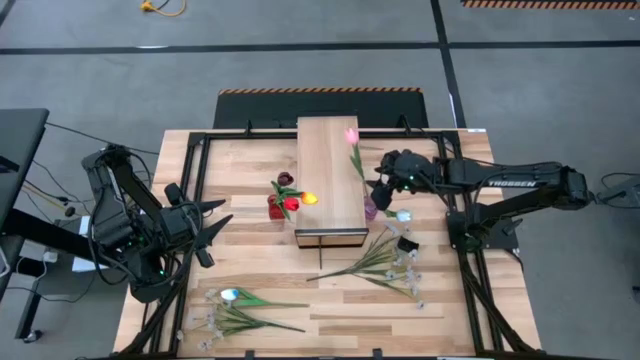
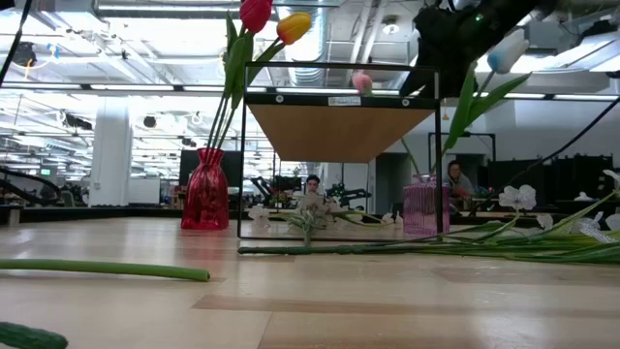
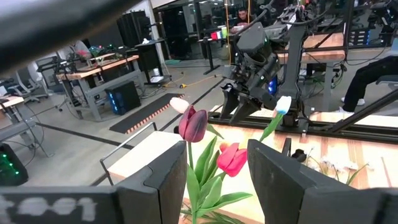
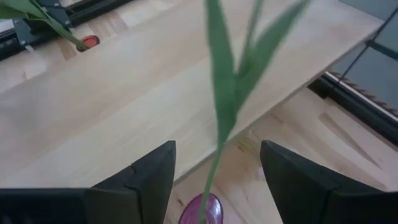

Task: Pick and place flowers into a vace then onto a shelf
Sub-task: Put the light blue tulip into the purple flower vase

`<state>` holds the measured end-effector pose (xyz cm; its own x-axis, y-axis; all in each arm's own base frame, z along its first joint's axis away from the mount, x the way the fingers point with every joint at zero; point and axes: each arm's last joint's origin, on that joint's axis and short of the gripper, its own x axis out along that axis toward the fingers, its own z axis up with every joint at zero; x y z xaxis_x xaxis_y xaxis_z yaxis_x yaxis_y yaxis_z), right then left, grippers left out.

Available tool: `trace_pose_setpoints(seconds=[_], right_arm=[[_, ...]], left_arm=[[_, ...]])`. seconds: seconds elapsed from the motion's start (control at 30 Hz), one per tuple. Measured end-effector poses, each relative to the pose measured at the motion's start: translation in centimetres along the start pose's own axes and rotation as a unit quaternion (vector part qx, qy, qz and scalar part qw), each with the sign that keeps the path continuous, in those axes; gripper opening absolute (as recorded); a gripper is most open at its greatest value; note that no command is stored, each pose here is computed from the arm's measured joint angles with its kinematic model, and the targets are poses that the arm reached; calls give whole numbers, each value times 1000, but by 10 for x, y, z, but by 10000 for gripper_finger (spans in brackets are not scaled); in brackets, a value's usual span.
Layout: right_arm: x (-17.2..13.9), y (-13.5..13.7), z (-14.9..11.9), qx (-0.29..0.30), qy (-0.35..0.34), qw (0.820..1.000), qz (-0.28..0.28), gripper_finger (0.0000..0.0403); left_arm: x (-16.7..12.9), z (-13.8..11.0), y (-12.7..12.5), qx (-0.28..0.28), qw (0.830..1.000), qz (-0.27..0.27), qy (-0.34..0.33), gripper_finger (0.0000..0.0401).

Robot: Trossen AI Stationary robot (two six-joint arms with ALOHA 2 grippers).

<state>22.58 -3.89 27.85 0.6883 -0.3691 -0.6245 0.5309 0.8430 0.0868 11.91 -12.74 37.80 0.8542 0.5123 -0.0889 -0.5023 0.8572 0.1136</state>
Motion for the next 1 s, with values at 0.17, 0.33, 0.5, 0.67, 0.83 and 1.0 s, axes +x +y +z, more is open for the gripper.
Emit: trace_pose_setpoints(seconds=[0.17, 0.33, 0.5, 0.67, 0.83, 1.0], right_arm=[[-14, 2, 8, -4, 3, 1000, 2, 217], [-39, 7, 16, -6, -33, 999, 30, 208], [-70, 16, 20, -1, -105, 990, 91, 205], [-88, 31, 17, -15, -131, 980, 152, 208], [-95, 54, 12, -34, -140, 967, 208, 205], [-95, 78, 5, -49, -154, 961, 225, 207]], left_arm=[[0, 0, 0, 0, 1000, 0, 0, 159], [0, -1, 0, 38, 999, -8, 11, 159], [0, -2, -1, 70, 997, -25, 32, 159], [-1, -5, -3, 74, 993, -59, 75, 159], [-1, -10, -11, 90, 985, -88, 116, 159], [-1, -23, -30, 144, 960, -144, 194, 159]])
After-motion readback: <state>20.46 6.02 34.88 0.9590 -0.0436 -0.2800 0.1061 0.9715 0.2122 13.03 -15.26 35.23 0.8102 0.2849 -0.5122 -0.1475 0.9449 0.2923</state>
